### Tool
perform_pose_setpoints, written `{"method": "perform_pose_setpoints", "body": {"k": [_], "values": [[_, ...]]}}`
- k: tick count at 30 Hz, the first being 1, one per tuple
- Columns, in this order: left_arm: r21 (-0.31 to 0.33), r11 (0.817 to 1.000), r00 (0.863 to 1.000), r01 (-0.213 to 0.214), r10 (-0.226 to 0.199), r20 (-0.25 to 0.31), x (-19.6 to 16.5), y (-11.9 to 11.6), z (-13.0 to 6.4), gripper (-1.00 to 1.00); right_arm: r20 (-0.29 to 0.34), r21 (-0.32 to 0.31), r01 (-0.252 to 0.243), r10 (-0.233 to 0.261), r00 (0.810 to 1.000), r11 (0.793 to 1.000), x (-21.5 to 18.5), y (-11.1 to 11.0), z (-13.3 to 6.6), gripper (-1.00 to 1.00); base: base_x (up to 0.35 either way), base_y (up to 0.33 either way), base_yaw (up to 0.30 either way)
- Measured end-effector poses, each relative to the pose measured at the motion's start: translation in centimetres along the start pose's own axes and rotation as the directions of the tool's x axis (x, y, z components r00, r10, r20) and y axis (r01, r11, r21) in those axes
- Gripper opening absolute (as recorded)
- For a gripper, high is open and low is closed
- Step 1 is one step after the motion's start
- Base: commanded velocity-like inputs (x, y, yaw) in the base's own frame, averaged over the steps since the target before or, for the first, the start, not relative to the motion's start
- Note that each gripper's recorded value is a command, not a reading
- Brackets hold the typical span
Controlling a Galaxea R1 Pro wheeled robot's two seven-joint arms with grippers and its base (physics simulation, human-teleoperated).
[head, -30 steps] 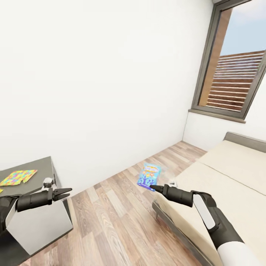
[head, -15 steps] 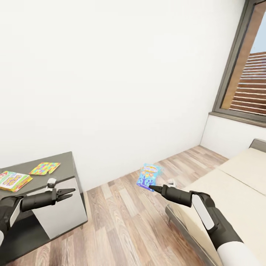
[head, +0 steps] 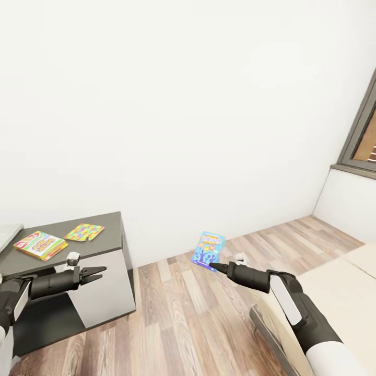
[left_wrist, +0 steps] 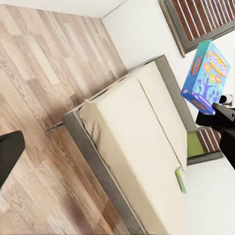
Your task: Put all the toys in the child's room - the three board games (two on the bed and one on the table), the two jigsaw puzzles on the table, and the tennis ball on the table - inside the toy box on the table in the child's room.
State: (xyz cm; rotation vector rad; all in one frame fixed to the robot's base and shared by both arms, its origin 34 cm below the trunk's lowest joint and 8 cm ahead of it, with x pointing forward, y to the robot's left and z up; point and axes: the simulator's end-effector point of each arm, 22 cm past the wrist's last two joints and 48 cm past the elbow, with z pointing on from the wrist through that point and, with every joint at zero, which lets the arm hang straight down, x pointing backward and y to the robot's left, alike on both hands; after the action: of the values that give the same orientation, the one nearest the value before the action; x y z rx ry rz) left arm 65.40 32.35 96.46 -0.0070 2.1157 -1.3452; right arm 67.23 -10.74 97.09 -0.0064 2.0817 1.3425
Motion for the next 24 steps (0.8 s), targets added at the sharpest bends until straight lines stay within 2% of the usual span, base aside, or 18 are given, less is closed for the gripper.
{"method": "perform_pose_setpoints", "body": {"k": [7, 15, 18, 21, 24], "values": [[0.002, 1.000, 1.000, 0.000, 0.000, 0.000, 0.0, 0.0, 0.0, 1.00, 0.000, 0.001, 0.001, -0.001, 1.000, 1.000, 0.0, 0.0, 0.0, -1.00, 0.205, -0.168, 0.292], [0.018, 1.000, 1.000, -0.005, 0.005, 0.004, -0.4, -0.9, -0.3, 1.00, 0.001, 0.001, 0.001, -0.001, 1.000, 1.000, -0.3, 0.3, -0.3, -1.00, 0.022, -0.011, 0.292], [0.034, 0.998, 0.998, -0.056, 0.055, 0.009, -1.5, -2.6, -0.6, 1.00, 0.000, 0.001, 0.001, -0.001, 1.000, 1.000, -0.4, 0.6, -0.4, -1.00, 0.001, -0.001, 0.293], [0.112, 0.985, 0.991, -0.131, 0.131, 0.013, -2.7, -6.1, -1.6, 1.00, 0.008, -0.009, 0.014, -0.014, 1.000, 1.000, -1.0, 1.5, -0.7, -1.00, 0.000, 0.000, 0.293], [0.082, 0.983, 0.987, -0.163, 0.162, 0.020, -3.7, -6.3, -3.5, 1.00, 0.020, -0.022, 0.043, -0.043, 0.999, 0.999, -1.8, 2.9, -0.9, -1.00, 0.000, 0.000, 0.293]]}}
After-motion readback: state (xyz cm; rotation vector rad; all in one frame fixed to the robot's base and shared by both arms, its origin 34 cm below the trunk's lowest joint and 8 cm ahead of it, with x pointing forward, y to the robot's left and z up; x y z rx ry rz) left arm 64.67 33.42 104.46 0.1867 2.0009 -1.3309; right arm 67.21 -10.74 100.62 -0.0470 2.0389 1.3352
